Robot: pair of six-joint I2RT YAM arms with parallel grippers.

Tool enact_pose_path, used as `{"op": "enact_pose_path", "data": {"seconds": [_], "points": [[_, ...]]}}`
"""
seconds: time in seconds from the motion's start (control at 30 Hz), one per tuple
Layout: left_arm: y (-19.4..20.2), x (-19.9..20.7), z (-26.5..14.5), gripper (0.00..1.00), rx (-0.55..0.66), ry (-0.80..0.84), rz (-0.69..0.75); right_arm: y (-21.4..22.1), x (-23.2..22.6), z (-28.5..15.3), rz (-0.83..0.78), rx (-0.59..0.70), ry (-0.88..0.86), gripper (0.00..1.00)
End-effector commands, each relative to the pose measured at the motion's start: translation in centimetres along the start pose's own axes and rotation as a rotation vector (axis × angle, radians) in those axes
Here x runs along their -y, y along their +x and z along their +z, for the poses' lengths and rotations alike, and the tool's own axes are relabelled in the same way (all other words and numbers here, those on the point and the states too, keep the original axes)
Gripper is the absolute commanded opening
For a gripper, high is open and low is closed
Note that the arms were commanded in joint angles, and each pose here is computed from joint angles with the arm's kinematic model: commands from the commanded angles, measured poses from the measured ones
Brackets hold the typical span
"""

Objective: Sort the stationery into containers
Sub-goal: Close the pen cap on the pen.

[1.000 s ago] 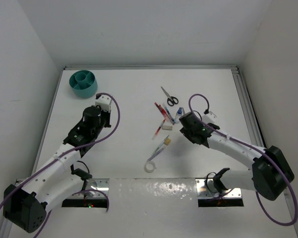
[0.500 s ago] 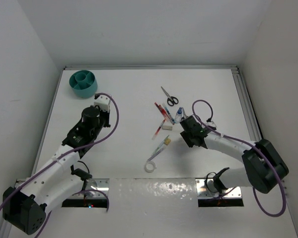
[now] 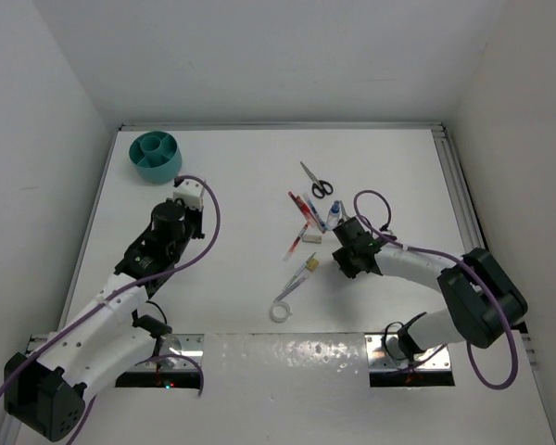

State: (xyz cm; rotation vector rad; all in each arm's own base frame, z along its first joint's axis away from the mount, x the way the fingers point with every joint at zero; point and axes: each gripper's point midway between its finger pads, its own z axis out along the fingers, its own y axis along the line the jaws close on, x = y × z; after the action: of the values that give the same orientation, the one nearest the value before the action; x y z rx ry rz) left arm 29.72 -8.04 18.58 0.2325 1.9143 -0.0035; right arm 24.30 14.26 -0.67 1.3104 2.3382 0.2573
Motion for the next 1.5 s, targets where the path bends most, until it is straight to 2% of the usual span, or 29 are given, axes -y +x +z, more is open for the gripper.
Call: {"op": "enact_pose_path", "data": {"seconds": [0.0,0.17,0.3,0.4,0.5,0.7,0.8,0.9,1.03,1.17,1.47], "points": [[-1.0,-0.7,-0.1,0.00,0.047,-0.026,-0.025,0.5,0.3,0.5,0.034,-0.024,0.007,0.32],[-1.3,-1.0,-0.3,0.00,0.059,-0.040,-0.030,0.0,1.1,0.9,-0.024,-0.006,0.036,0.32],[-1.1,-1.2,-0.2,0.00,0.054,-0.051,-0.025,-1.6,0.1,0.3,-0.194,0.047,0.059,0.32],[-1.1,-1.1,-0.2,0.00,0.055,-0.049,-0.027,-2.7,-0.8,-0.2,-0.367,0.091,0.056,0.32],[-1.1,-1.0,-0.2,0.00,0.056,-0.045,-0.028,-3.5,-2.1,-0.9,-0.676,0.121,0.004,0.32],[-1.4,-1.0,-0.2,0.00,0.060,-0.043,-0.031,-1.8,-3.3,-1.6,-1.116,0.010,-0.150,0.36],[-1.6,-0.9,-0.1,0.00,0.060,-0.040,-0.027,-0.5,-3.1,-1.5,-1.282,-0.067,-0.241,0.39],[-1.7,-0.9,0.0,0.00,0.057,-0.040,-0.025,-0.1,-2.9,-1.4,-1.421,-0.130,-0.226,0.39],[-1.9,-0.9,0.1,0.00,0.060,-0.038,-0.028,0.2,-1.1,-0.3,-1.532,-0.218,-0.144,0.38],[-2.1,-1.1,0.1,0.00,0.064,-0.043,-0.030,0.6,-0.8,0.3,-1.571,-0.266,-0.132,0.35],[-1.9,-1.4,0.1,0.00,0.055,-0.053,-0.031,2.1,1.1,0.2,-1.577,-0.348,-0.152,0.34]]}}
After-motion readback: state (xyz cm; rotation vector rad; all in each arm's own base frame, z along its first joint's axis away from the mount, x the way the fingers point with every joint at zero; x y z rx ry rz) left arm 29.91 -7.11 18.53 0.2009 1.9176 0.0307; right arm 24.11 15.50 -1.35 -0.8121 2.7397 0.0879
